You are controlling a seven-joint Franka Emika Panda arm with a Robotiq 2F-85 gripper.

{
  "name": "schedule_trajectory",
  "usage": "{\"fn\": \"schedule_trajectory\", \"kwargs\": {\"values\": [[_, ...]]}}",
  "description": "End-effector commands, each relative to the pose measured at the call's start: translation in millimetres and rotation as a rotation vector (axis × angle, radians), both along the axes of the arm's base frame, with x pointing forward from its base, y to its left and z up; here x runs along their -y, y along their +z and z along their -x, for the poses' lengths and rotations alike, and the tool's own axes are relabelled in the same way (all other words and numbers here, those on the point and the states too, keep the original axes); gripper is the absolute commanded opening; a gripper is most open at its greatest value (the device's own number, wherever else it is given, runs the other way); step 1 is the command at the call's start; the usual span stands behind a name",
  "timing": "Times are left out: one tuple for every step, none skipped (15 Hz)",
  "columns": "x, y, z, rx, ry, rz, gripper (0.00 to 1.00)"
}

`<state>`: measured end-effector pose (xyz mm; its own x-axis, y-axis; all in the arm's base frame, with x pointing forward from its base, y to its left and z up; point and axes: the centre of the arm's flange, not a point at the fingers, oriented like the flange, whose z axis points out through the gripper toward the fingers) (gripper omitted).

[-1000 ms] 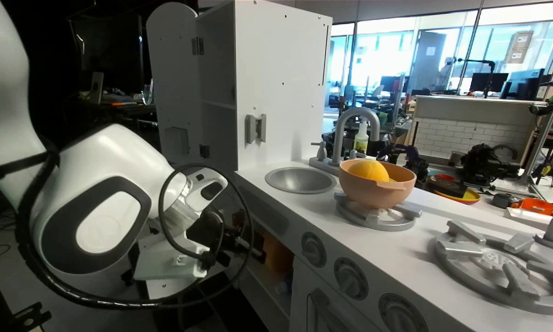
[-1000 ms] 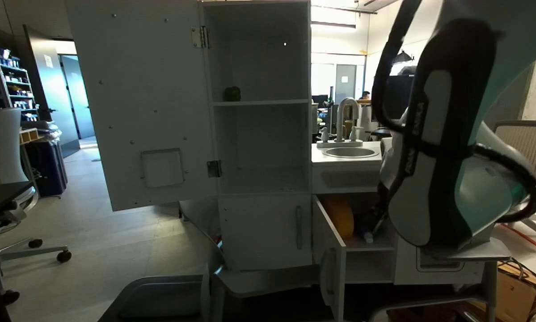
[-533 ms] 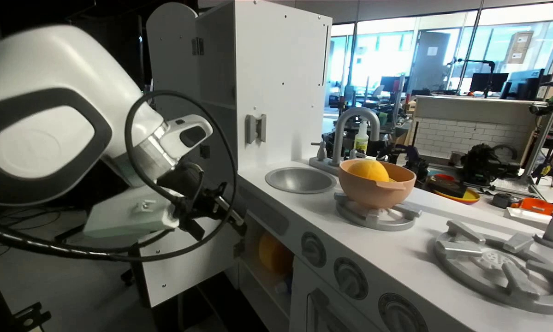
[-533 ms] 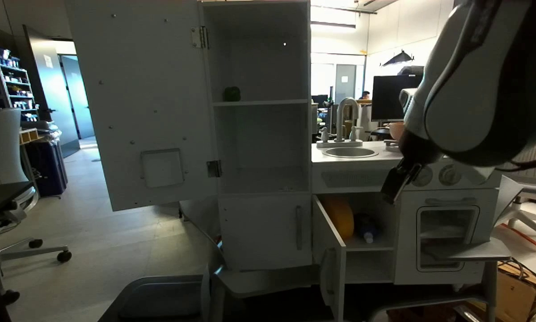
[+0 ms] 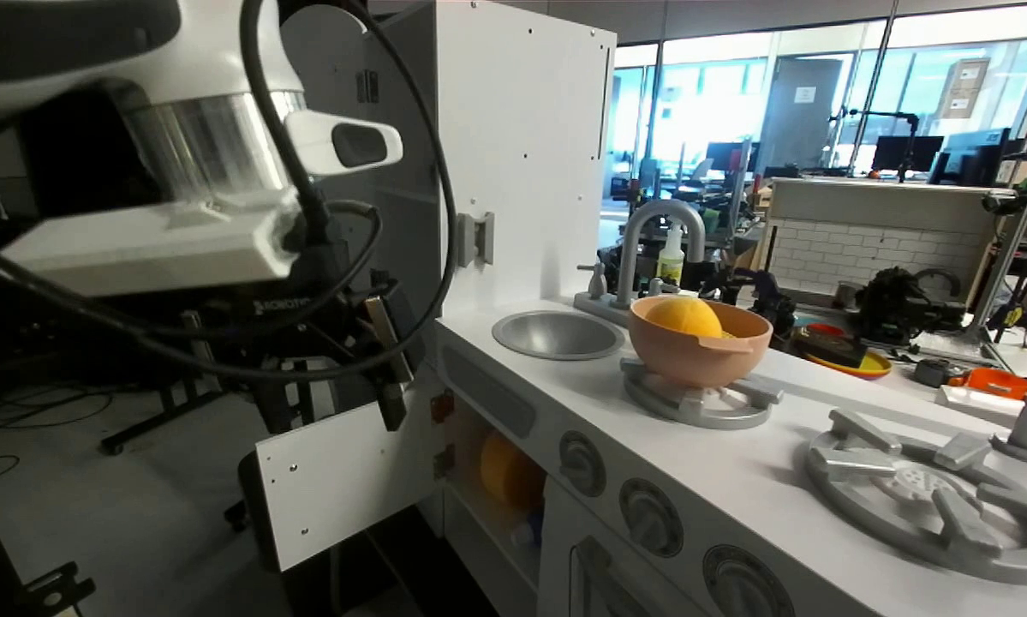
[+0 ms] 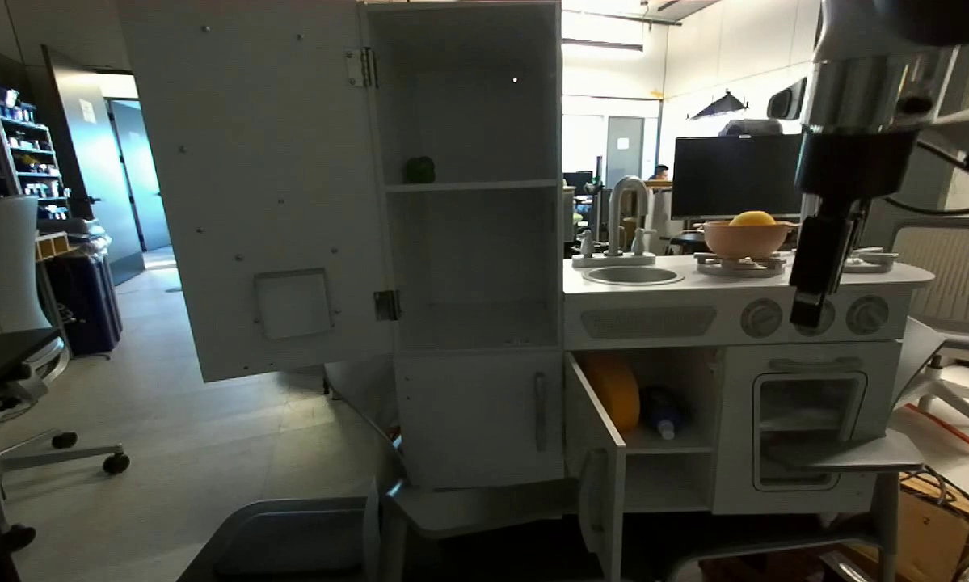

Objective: Open the right cabinet door then put the black bottle and orange sponge in the top compartment of the right cabinet respectively

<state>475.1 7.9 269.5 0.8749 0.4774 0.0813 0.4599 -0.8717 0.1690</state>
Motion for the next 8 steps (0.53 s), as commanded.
{"fn": "schedule_trajectory", "kwargs": {"values": [[5, 76, 38, -0.083, 0.022, -0.049, 1.0], [6, 86, 42, -0.102, 0.019, -0.057, 1.0], [5, 95, 47, -0.114, 0.016, -0.064, 1.0], [10, 105, 55, -0.124, 0.01, -0.081, 1.0], [6, 116, 62, -0.124, -0.025, -0.125, 1.0], [5, 129, 69, -0.111, -0.04, -0.154, 1.0], [4, 140, 82, -0.087, -0.079, -0.198, 1.0], [0, 150, 95, -0.078, -0.116, -0.232, 1.0]]}}
